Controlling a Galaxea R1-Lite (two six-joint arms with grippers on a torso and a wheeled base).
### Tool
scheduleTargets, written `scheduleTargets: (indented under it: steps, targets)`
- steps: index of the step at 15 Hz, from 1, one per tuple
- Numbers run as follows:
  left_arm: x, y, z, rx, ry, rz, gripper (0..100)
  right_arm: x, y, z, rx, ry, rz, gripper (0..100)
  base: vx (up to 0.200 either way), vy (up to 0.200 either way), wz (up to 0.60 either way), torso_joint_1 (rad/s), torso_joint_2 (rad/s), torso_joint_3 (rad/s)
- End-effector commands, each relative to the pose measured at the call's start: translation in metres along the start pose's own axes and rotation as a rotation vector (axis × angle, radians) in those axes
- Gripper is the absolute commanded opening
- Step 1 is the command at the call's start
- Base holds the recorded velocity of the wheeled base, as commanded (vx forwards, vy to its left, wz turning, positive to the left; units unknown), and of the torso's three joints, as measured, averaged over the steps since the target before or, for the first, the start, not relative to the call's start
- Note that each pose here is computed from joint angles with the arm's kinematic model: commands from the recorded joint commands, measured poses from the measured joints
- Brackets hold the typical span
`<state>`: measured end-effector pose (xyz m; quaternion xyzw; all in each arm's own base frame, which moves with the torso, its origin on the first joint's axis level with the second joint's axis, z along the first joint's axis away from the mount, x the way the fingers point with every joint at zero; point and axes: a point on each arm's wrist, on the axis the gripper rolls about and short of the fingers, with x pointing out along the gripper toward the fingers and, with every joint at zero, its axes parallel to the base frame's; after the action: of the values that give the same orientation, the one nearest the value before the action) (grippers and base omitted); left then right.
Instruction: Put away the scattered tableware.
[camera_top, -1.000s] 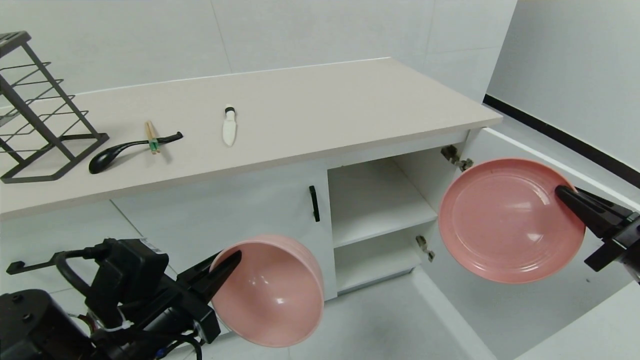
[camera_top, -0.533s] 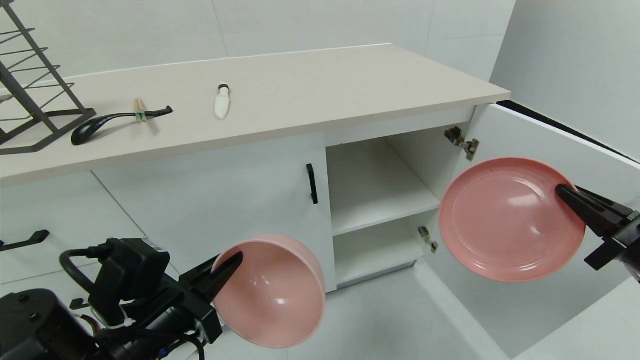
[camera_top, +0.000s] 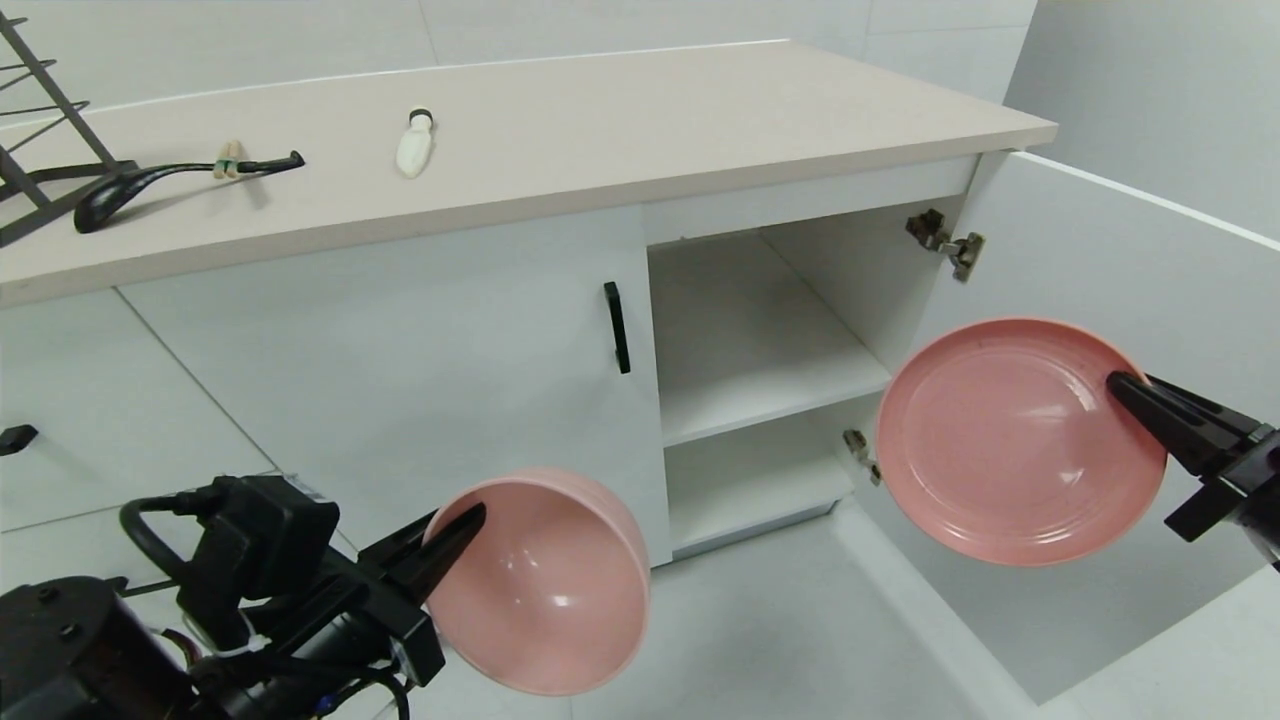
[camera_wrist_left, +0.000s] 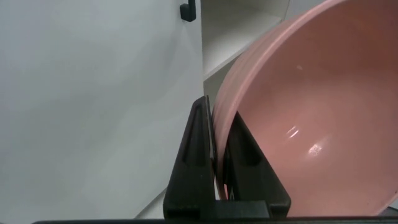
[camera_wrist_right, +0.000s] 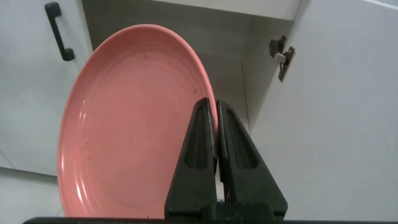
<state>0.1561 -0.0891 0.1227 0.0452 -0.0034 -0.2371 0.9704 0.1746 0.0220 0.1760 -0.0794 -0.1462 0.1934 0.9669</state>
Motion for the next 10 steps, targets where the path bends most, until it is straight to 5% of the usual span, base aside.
scheduleTargets:
  steps: [1, 3, 6, 10]
  targets:
    - [-0.0003, 0.0003, 0.0003, 0.000, -0.002, 0.002, 0, 0.0001, 0.0001, -0.0003, 0.000, 0.001, 0.001, 0, 0.000, 0.000, 0.00, -0.007, 0.07, 0.041]
    - [-0.0005, 0.0003, 0.0006, 0.002, -0.004, 0.000, 0, 0.0003, 0.0001, -0.0007, 0.001, 0.002, 0.001, 0, 0.000, 0.000, 0.00, 0.004, 0.03, 0.021]
    - [-0.0014, 0.0001, 0.0020, 0.007, -0.012, -0.001, 0, -0.0005, 0.0001, -0.0009, 0.001, 0.004, 0.000, 0, 0.200, -0.200, 0.00, 0.002, 0.01, 0.038]
    - [-0.0042, 0.0003, 0.0057, 0.008, -0.033, 0.000, 0, -0.0052, 0.0020, -0.0030, 0.003, 0.018, 0.002, 0, 0.000, 0.000, 0.00, 0.000, 0.00, 0.000]
